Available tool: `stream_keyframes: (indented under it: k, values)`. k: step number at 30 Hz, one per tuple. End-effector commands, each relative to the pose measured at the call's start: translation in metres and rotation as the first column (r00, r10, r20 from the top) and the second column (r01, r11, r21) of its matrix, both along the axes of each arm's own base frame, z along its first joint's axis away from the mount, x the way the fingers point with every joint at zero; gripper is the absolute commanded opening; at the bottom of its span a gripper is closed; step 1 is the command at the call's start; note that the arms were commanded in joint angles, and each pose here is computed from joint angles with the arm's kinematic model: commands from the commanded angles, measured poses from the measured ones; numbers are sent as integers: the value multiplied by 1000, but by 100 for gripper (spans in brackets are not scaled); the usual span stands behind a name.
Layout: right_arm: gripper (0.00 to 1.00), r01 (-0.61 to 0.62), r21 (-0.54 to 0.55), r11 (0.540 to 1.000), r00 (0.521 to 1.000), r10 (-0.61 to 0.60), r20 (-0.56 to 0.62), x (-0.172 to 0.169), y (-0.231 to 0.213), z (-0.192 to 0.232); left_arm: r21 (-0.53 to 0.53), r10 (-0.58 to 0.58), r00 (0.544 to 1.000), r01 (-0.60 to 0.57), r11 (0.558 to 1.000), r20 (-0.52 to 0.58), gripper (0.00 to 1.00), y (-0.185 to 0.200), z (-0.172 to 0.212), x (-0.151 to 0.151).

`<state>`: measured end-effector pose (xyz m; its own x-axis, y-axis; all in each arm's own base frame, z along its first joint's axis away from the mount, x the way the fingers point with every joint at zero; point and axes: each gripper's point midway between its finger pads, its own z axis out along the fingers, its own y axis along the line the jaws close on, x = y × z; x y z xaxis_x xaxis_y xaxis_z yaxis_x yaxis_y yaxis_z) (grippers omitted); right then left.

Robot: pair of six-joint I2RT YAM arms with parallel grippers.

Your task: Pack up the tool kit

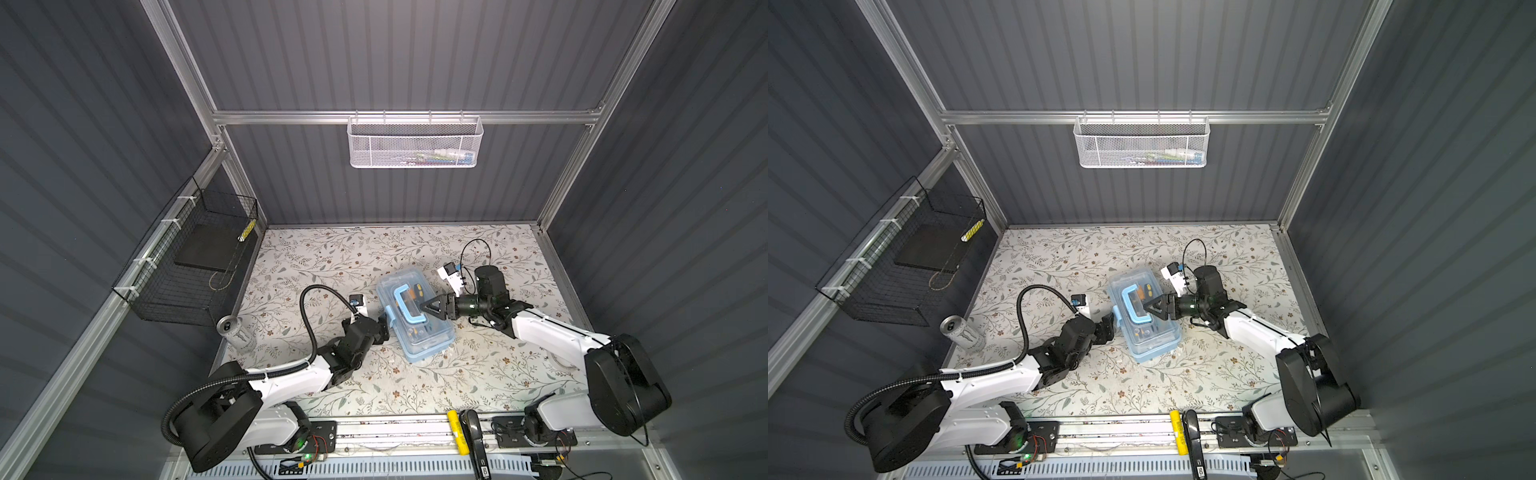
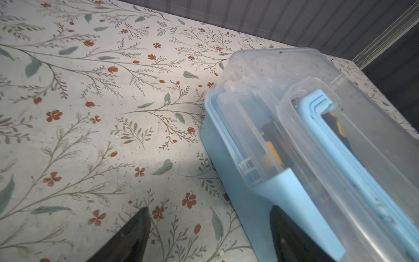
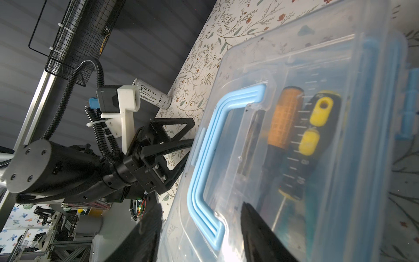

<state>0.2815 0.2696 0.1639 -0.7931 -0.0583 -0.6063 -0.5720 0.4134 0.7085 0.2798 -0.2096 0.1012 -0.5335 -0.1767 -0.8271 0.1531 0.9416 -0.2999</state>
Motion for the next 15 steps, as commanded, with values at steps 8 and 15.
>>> stream_keyframes:
  k: [8, 15]
  values:
    - [58, -11, -41, 999, 991, 5, -131, -13, -3, -34, -313, -65, 997, 46, 949, -49, 80, -21, 2, -14]
    - [58, -14, -44, 999, 991, 8, -135, -13, -2, -37, -356, -33, 999, 31, 934, 0, 79, -8, 13, -16]
